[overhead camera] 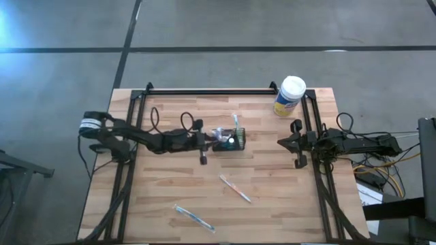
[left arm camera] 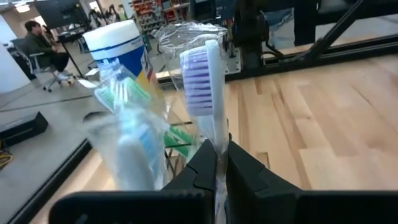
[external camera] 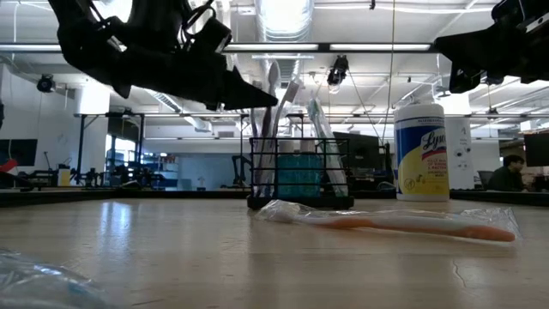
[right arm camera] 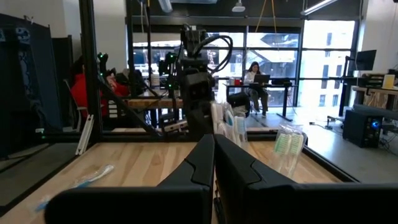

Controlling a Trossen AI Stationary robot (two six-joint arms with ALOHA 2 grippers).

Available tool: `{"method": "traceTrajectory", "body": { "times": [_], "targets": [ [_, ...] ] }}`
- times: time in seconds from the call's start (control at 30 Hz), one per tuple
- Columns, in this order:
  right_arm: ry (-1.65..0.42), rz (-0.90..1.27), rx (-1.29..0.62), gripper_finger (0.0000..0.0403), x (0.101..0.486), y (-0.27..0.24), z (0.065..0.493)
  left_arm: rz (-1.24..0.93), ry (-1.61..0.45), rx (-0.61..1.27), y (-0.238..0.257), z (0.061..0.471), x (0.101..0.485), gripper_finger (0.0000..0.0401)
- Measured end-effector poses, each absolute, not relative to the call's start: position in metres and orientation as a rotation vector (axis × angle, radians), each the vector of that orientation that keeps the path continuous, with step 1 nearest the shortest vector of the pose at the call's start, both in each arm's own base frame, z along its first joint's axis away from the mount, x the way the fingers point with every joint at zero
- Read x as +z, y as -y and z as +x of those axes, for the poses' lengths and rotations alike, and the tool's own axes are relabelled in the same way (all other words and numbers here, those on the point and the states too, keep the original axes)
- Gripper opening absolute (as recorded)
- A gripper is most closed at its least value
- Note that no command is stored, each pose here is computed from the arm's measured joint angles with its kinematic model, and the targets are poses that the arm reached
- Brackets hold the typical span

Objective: Pick & Place toothbrushing station
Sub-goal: Put the purple toothbrush into the wire organizer

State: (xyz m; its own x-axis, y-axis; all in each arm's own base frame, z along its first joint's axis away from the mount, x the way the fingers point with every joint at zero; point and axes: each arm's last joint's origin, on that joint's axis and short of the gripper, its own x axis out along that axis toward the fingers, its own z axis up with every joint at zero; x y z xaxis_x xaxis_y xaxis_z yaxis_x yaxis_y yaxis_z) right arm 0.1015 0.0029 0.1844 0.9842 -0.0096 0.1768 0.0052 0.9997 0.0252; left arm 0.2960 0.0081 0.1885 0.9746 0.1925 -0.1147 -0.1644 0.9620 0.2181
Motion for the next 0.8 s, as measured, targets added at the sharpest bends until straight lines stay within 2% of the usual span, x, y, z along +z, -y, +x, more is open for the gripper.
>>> {"method": "traceTrajectory", "body": {
  "times": [0.27, 0.5, 0.8],
  "targets": [
    [0.177, 0.025, -0.007, 0.0008, 0.184, -0.003, 0.102, 0.199, -0.181, 0.180, -0.009, 0.301, 0.172, 0.0017],
    [0.177, 0.025, -0.007, 0.0008, 0.184, -0.003, 0.102, 0.178, -0.183, 0.182, -0.009, 0.300, 0.172, 0.0024],
    [0.176, 0.027, -0.007, 0.0008, 0.184, -0.003, 0.102, 0.145, -0.172, 0.174, -0.008, 0.297, 0.179, 0.0085]
  ]
}}
